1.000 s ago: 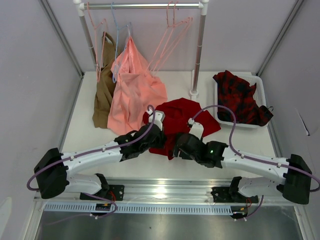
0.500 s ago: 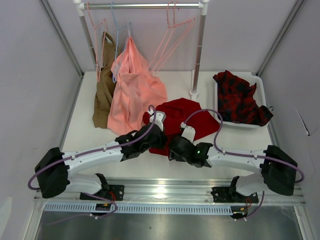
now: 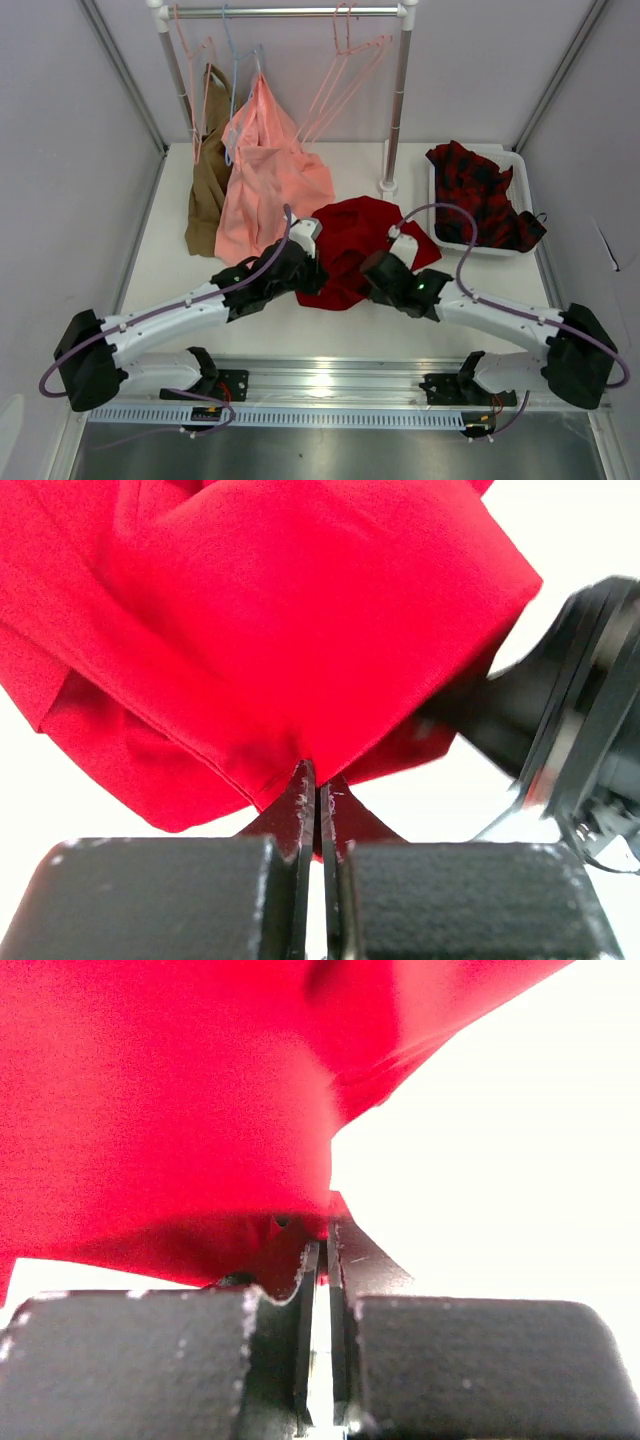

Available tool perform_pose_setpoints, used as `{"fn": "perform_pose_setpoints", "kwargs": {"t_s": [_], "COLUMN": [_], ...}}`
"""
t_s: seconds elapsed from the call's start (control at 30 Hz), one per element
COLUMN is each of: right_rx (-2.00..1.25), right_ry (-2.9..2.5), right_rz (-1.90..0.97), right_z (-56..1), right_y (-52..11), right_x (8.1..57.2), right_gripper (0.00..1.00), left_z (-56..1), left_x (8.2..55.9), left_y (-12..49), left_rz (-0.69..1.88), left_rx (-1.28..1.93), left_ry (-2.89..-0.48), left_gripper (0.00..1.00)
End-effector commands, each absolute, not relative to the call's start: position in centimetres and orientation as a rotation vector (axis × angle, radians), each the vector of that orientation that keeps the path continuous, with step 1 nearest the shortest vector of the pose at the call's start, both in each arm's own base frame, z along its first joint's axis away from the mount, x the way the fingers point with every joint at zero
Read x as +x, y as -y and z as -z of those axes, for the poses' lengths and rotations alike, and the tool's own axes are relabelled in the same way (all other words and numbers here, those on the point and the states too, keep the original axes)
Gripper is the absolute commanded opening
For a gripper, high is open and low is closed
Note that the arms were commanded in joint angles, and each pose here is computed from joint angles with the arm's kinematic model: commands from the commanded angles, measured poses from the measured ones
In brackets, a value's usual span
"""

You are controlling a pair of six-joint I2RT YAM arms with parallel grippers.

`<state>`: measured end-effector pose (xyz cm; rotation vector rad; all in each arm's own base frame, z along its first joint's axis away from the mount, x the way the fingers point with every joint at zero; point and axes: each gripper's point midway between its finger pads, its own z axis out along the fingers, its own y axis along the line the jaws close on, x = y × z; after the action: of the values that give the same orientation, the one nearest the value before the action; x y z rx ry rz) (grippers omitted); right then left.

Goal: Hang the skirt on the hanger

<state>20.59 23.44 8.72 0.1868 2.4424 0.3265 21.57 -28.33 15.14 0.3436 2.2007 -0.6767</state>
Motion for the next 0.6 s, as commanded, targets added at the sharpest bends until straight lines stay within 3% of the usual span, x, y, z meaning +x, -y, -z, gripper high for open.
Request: {"fn": "perform_pose_setpoints", "kwargs": {"t_s": [0.0, 0.37, 0.57], "right_rx": [0.24, 0.29, 0.177], "right_ry": [-2.341, -2.257, -2.18], "right_rz": [-0.245, -0.185, -0.267], "right_z": [-13.0, -19.6, -26.1], "right_y": [-19.5, -12.6, -13.7], "right_x": [23.3, 27.3, 29.2], "right_gripper": [0.0, 0.0, 0.0], "left_z": [-18.9, -19.5, -22.3], "left_x": [20.9, 20.6, 22.4], "left_y": [28.1, 24.2, 20.3], "left_rz": [0.77, 0.692, 0.56], "left_rx": [0.404, 0.395, 0.275], "left_ry": [-2.109, -2.163, -2.153], "left_gripper": [0.0, 0.0, 0.0]}}
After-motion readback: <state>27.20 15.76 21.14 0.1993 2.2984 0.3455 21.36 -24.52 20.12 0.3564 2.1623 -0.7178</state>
